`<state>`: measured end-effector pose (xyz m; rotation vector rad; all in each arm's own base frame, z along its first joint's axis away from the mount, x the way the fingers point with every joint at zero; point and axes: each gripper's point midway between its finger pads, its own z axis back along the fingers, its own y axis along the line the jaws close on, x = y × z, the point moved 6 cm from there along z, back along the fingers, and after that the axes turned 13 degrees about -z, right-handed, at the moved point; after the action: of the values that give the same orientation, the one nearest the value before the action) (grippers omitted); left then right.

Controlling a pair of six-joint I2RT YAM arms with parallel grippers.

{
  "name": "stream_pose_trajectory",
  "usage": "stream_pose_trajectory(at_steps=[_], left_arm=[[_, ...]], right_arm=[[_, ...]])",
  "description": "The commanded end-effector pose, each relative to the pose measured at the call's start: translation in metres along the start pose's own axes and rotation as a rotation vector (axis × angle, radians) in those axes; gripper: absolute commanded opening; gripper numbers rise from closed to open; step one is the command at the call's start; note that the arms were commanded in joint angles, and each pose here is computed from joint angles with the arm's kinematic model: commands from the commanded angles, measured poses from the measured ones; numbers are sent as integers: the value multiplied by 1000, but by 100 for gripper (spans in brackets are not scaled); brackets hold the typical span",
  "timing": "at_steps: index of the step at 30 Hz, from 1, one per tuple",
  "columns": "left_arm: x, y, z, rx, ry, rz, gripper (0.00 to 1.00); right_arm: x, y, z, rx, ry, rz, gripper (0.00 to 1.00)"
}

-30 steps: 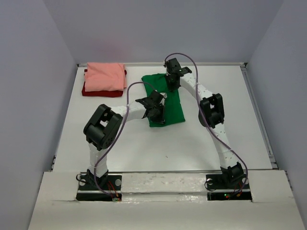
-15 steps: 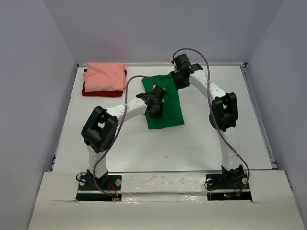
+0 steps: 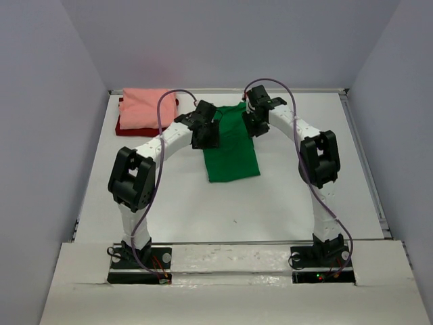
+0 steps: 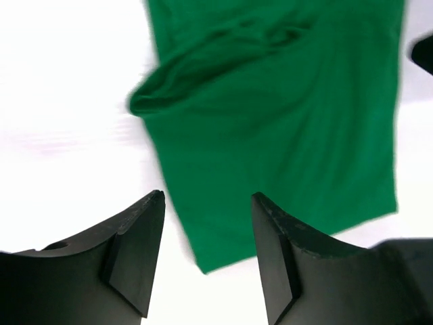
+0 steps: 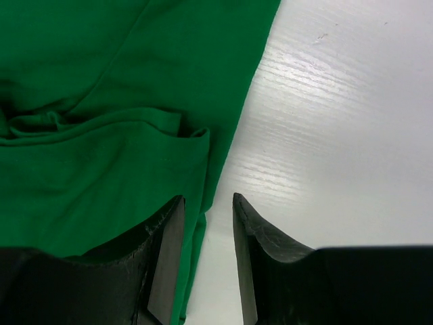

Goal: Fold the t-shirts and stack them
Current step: Fold the folded rectangular tshirt in 1/3 of the way

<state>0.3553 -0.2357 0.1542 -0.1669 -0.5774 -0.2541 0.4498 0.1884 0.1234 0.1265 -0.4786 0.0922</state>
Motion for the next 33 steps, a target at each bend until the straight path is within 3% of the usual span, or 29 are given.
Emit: stream_pose_trajectory(at_steps=[1, 16, 33], left_arm=[[12, 19, -1, -2, 3, 49, 66], [32, 32, -45, -43, 15, 73, 63], [43, 57, -61, -35, 14, 101, 62]], right_arm=[[23, 15, 14, 68, -79, 12, 41], [34, 25, -1, 120, -62, 25, 41], [31, 29, -16, 138, -25, 18, 41]])
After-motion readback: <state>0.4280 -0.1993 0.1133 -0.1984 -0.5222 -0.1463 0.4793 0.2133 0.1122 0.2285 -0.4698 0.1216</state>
